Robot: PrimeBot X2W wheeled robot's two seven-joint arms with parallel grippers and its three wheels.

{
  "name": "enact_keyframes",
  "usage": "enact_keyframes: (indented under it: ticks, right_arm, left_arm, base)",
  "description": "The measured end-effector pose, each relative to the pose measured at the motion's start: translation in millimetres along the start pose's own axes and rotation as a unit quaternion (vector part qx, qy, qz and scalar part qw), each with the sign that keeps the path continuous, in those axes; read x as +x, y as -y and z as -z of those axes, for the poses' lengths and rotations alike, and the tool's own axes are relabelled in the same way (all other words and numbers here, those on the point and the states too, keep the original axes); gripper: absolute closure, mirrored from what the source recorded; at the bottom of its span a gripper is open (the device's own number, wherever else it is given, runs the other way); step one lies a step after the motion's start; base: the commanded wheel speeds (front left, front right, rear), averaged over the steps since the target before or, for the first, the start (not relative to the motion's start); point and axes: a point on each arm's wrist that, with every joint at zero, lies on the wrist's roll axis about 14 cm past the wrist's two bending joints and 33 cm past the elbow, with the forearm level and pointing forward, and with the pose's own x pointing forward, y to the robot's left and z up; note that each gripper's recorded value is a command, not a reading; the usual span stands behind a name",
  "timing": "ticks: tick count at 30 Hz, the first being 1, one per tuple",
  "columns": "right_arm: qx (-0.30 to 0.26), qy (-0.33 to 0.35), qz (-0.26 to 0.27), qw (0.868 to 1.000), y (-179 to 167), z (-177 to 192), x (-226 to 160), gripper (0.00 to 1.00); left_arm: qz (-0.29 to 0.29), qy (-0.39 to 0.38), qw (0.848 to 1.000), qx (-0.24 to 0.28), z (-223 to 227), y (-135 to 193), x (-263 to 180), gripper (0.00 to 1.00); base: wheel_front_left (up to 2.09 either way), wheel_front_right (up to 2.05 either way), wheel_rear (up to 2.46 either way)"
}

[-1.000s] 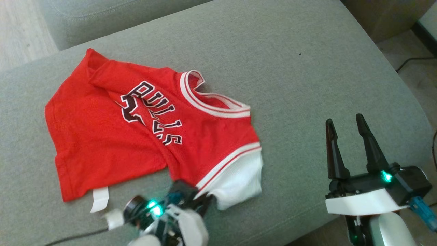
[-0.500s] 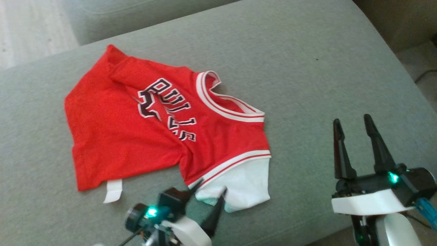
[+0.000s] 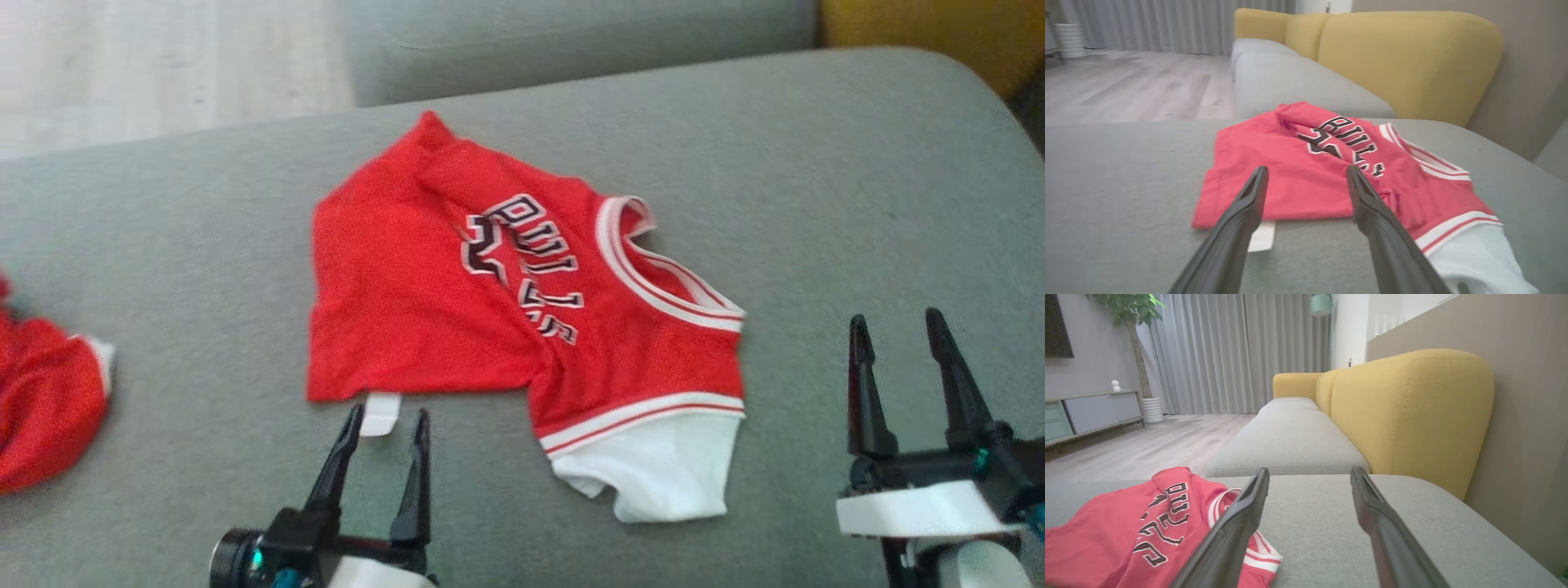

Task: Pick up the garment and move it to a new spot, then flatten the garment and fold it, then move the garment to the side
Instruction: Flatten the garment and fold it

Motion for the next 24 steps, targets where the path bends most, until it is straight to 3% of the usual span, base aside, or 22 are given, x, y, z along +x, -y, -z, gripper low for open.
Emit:
enact_keyframes:
  ticks: [12,24]
  right_arm:
    - [0.013,-0.032,-0.048,0.998,-28.9,20.9,-9.1,0.0]
    - [0.019,-0.055,-0.062,0.996,-39.2,34.1,-19.1,0.0]
  left_arm:
    - [-0.136,0.065,0.989,0.012,-17.4,-67.1,-58.5,0.0]
    - [-0.147,0.034,0.989,0.012,8.7,-86.0,-73.1,0.0]
  base:
    - [0.0,0.0,0.0]
    - [0.0,0.0,0.0]
